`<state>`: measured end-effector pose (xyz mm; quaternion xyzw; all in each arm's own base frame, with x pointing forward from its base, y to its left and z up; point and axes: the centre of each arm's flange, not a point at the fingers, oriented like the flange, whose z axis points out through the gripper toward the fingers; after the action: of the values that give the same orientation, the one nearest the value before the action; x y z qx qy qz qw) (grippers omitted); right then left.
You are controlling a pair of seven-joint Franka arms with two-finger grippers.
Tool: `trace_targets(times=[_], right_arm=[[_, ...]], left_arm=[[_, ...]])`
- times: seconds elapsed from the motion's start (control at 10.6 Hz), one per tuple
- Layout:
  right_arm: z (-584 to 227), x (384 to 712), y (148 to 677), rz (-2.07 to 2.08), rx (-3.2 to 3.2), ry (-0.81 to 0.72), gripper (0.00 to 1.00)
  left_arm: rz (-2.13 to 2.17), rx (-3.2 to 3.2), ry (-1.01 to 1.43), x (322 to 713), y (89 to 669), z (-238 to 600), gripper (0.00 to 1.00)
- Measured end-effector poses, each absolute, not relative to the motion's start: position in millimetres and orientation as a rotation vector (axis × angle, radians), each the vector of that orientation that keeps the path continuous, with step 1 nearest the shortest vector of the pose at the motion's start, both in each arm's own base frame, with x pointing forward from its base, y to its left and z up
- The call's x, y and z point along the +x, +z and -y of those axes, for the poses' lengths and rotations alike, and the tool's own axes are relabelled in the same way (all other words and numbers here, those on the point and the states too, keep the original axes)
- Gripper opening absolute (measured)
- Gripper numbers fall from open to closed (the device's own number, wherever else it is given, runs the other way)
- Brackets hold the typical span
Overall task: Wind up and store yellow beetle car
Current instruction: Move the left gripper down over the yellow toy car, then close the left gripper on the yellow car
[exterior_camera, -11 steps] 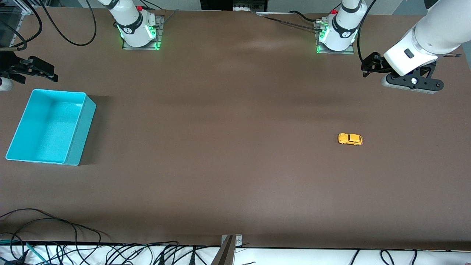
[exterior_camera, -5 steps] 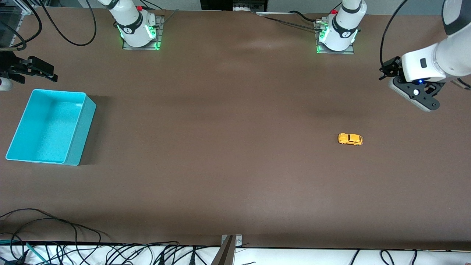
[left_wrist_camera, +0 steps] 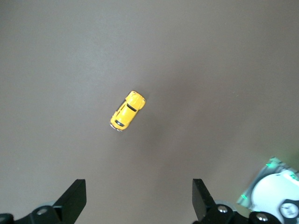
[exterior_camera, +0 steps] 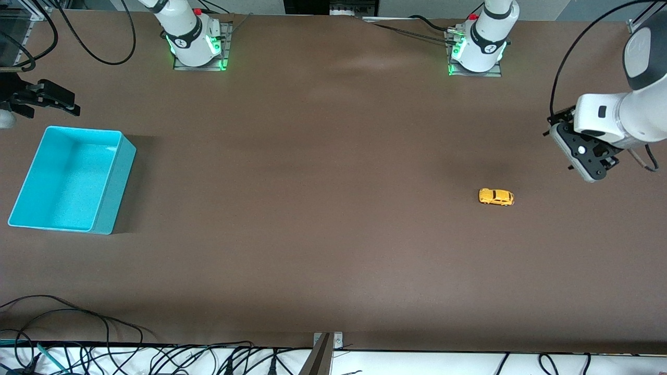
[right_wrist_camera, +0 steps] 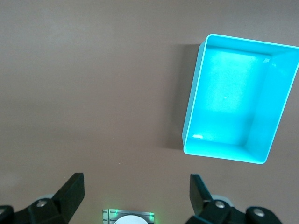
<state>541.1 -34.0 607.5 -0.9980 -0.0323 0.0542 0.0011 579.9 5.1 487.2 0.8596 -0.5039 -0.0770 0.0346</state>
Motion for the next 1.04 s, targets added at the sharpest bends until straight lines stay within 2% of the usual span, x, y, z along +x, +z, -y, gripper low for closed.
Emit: trace_targets(times=[0.57, 0.85, 1.04], right_arm=[[34.2, 541.3, 607.6, 0.106, -3.133, 0.170, 1.00], [37.1, 541.4, 607.3, 0.104, -3.132, 0.171, 1.00], [37.9, 541.9, 606.1, 0.115, -3.131, 0.174, 1.00]], left_arm=[[1.935, 2.380, -0.159, 556.6, 333.9, 5.6, 1.00], [2.106, 2.264, -0.112, 565.9, 252.3, 5.8, 1.00], [2.198, 2.211, -0.082, 570.9, 221.2, 6.8, 1.00]])
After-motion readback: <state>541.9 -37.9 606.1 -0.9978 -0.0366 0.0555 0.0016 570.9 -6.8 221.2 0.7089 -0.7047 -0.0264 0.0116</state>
